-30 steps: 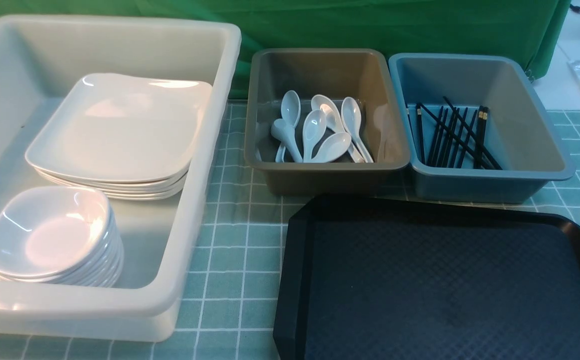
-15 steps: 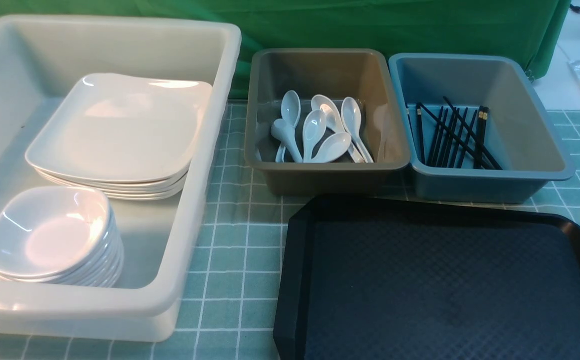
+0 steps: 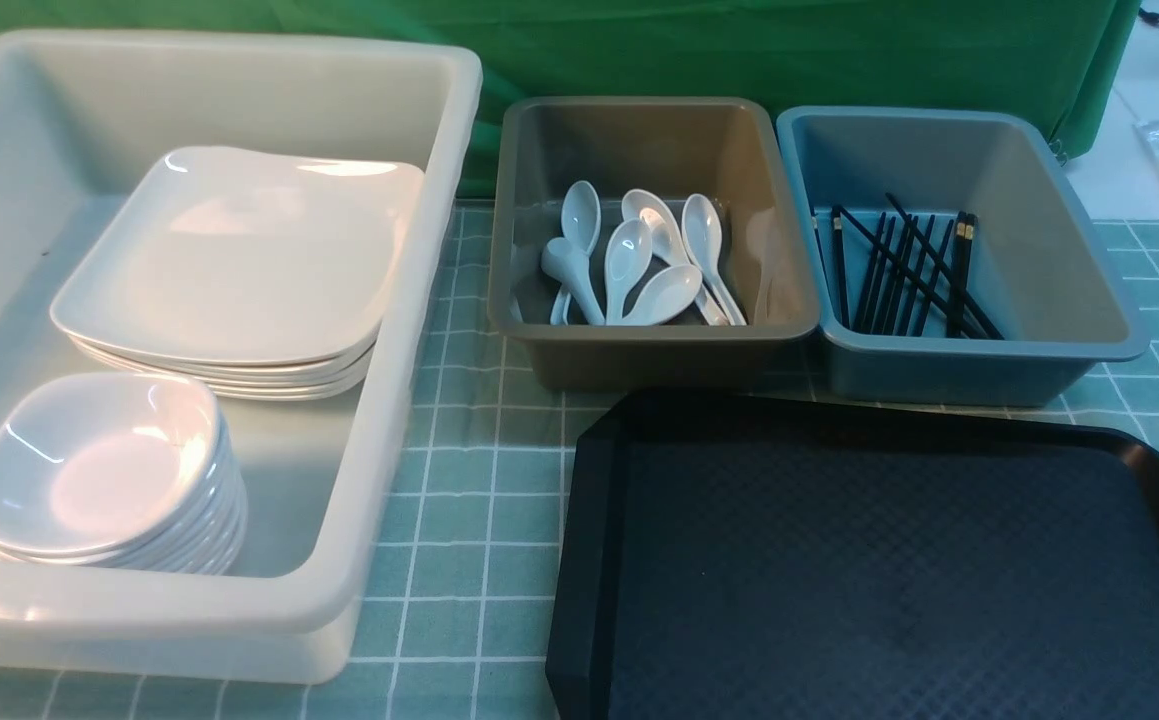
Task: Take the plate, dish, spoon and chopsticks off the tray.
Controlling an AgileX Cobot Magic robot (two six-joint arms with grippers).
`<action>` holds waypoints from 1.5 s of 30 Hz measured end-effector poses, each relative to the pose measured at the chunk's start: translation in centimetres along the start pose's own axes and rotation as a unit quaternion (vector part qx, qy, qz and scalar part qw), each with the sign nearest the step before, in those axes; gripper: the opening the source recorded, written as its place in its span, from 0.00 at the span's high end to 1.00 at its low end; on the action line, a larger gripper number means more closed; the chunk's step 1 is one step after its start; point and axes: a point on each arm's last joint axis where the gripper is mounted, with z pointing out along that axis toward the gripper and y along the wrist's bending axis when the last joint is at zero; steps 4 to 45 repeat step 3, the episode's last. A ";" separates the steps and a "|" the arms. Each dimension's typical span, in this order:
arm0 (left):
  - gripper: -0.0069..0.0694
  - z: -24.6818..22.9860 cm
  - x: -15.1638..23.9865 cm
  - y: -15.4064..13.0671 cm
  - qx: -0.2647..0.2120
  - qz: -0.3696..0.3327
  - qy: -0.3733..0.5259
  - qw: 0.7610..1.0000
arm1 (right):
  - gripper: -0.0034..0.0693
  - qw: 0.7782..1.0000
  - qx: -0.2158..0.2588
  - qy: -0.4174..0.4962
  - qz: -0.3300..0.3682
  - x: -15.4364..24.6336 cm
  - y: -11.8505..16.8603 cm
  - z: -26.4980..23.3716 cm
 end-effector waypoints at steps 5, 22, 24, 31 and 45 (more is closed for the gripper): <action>0.89 0.0 0.0 0.0 0.000 0.000 0.000 1.000 | 0.62 1.000 0.000 0.000 0.000 0.0 0.0 0.0; 0.89 0.0 0.0 0.0 0.000 0.000 0.000 1.000 | 0.62 1.000 0.000 0.000 0.000 0.0 0.0 0.0; 0.89 0.0 0.0 0.0 0.000 0.000 0.000 1.000 | 0.62 1.000 0.000 0.000 0.000 0.0 0.0 0.0; 0.89 0.0 0.0 0.0 0.000 0.000 0.000 1.000 | 0.62 1.000 0.000 0.000 0.000 0.0 0.0 0.0; 0.89 0.0 0.0 0.0 0.000 0.000 0.000 1.000 | 0.62 1.000 0.000 0.000 0.000 0.0 0.0 0.0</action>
